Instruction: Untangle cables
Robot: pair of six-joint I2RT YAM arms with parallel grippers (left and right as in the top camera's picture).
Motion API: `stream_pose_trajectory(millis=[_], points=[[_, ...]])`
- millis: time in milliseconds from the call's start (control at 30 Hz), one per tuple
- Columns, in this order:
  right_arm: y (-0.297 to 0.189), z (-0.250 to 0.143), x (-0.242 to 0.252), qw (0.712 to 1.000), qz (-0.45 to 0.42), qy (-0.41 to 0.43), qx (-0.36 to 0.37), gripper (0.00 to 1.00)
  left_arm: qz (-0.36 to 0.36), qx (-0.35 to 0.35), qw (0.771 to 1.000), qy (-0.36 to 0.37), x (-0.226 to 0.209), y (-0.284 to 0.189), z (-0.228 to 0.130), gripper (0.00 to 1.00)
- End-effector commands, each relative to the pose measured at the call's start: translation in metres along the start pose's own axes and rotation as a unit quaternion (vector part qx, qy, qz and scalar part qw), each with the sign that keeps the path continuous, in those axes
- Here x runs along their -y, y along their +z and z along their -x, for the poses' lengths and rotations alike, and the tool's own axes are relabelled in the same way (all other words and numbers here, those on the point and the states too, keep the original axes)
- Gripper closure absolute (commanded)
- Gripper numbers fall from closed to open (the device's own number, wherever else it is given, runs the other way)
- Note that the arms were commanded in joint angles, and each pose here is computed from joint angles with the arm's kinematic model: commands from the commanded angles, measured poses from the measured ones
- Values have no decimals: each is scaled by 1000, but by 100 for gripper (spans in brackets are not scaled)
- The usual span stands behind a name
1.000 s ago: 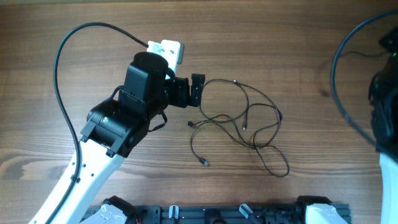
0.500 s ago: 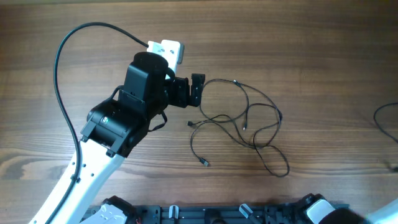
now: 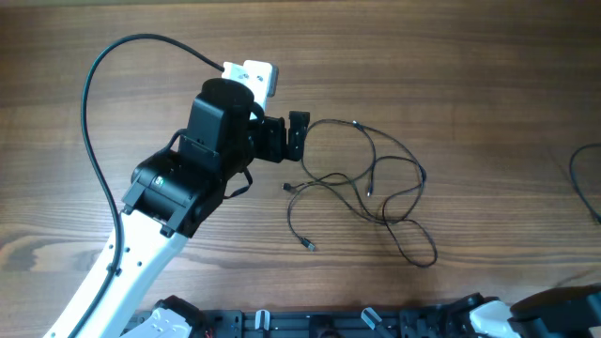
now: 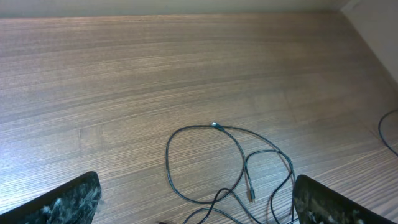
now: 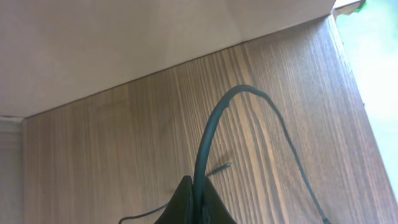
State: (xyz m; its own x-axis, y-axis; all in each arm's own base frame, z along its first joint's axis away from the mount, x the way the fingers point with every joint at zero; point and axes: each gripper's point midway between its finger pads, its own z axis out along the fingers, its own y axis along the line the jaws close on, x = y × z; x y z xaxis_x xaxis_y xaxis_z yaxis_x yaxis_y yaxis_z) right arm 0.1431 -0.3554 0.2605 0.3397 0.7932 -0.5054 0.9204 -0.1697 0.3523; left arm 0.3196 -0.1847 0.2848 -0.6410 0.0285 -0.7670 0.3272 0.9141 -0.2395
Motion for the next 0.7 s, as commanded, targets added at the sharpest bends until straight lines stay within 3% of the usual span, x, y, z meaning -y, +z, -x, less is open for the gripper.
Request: stream_pose_trajectory(millis=[0, 33, 100, 133, 233, 333, 433, 567, 667], points=[[36, -4, 7, 999, -29, 18, -18, 95, 3, 4, 1000, -6, -1, 0, 2, 0], [46, -7, 8, 999, -36, 17, -27, 81, 3, 4, 1000, -6, -1, 0, 2, 0], [61, -14, 10, 998, -45, 12, -46, 9, 3, 4, 1000, -6, -1, 0, 2, 0], [68, -21, 10, 997, -44, 12, -65, 0, 3, 4, 1000, -6, -1, 0, 2, 0], [70, -33, 0, 995, -14, -13, -98, 0, 3, 4, 1000, -6, -1, 0, 2, 0], [63, -55, -29, 981, 82, -84, -156, 0, 3, 4, 1000, -6, -1, 0, 2, 0], [50, -78, -60, 953, 176, -151, -194, 0, 3, 4, 1000, -6, -1, 0, 2, 0], [34, -122, -97, 914, 229, -254, -217, 0, 3, 4, 1000, -6, -1, 0, 2, 0], [16, -172, -128, 864, 271, -357, -229, 0, 3, 4, 1000, -6, -1, 0, 2, 0]])
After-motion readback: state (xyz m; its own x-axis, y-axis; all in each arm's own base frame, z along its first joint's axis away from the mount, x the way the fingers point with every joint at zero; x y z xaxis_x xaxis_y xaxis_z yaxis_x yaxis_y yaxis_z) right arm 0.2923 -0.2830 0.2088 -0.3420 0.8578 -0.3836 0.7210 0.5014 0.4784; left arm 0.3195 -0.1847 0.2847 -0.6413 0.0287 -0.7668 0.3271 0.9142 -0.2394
